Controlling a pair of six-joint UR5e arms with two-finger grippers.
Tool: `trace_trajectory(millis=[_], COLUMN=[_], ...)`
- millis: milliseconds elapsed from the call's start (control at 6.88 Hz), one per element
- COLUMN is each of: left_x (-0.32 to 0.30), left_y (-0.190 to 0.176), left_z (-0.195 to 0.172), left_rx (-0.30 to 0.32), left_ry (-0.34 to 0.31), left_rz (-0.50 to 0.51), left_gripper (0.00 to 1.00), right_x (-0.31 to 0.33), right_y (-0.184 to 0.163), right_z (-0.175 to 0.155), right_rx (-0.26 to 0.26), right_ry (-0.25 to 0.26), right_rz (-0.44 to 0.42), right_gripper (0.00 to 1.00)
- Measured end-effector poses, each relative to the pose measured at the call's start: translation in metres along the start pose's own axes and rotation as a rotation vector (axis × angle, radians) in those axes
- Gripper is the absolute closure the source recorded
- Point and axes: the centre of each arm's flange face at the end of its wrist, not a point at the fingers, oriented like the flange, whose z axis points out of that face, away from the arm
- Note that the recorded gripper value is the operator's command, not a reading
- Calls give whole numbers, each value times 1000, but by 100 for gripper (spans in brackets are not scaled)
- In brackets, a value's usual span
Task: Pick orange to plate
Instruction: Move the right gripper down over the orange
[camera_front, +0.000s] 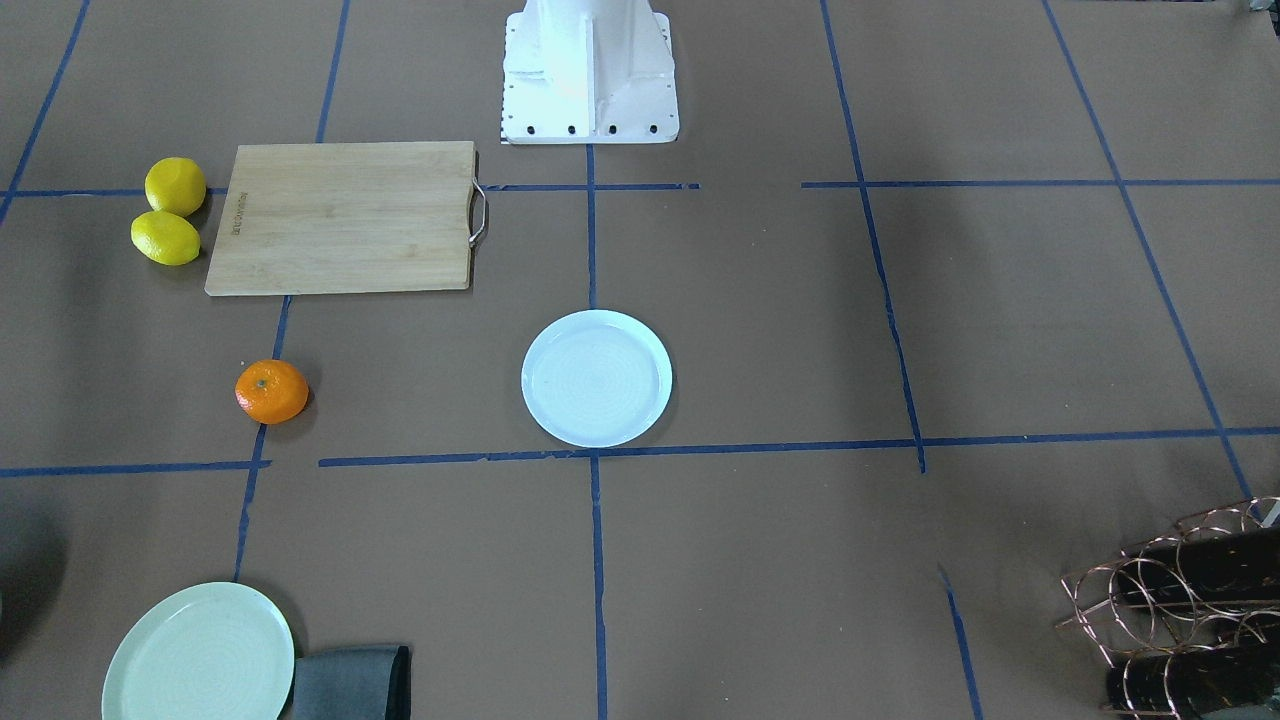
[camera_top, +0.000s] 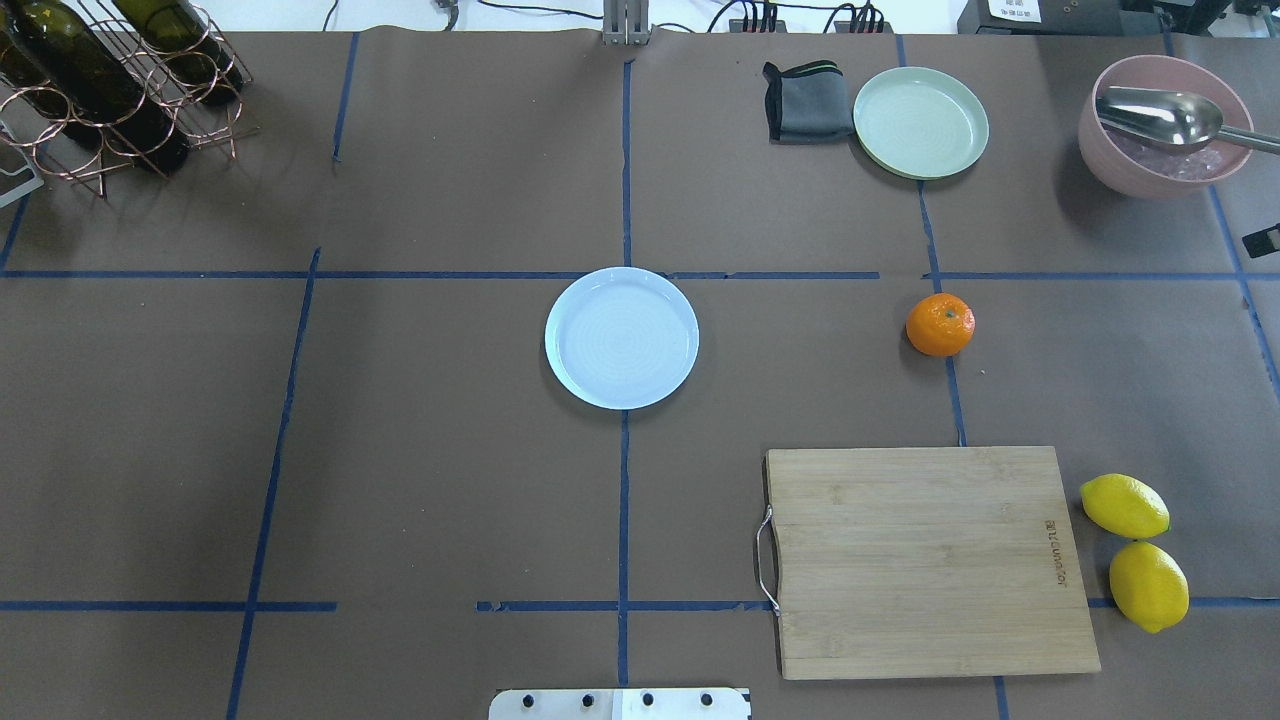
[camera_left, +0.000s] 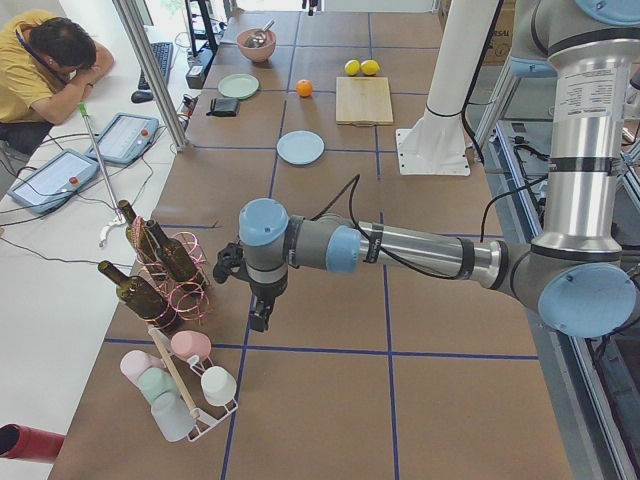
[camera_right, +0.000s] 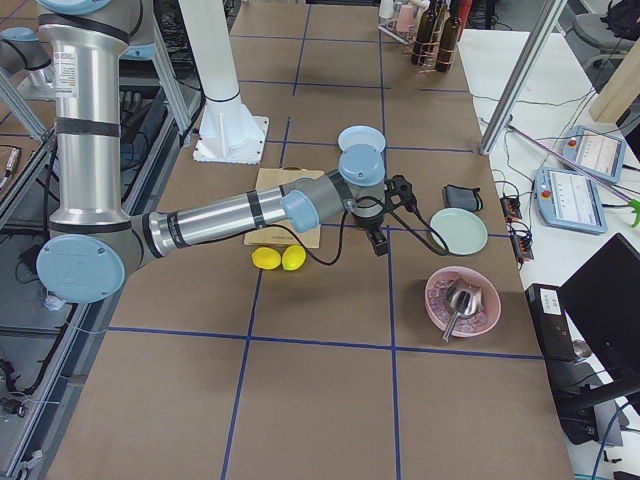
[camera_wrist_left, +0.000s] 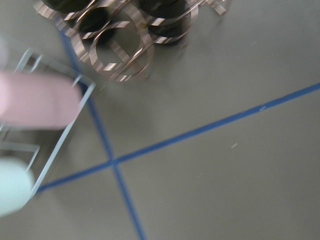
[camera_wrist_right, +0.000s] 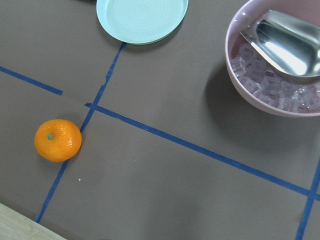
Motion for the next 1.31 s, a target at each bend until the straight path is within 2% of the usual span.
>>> trace_trajectory(millis=[291, 582, 873, 1309], left_x=[-25, -27, -26, -24], left_y=[29, 32, 35, 34], left_z=[8, 8, 6, 5], left_rx=[-28, -29, -25, -22], left_ry=[0, 1, 2, 3], left_rz=[-71, -77, -71, -68], left_gripper=[0, 0, 0, 0], right_x=[-101, -174, -199, -206], right_y=[-49, -68, -83, -76], right_z=[73, 130, 176, 219], right_rx=[-26, -20, -21, -48], right_ry=[56, 92, 149, 213], right_rz=[98, 148, 163, 152], right_gripper=[0, 0, 0, 0])
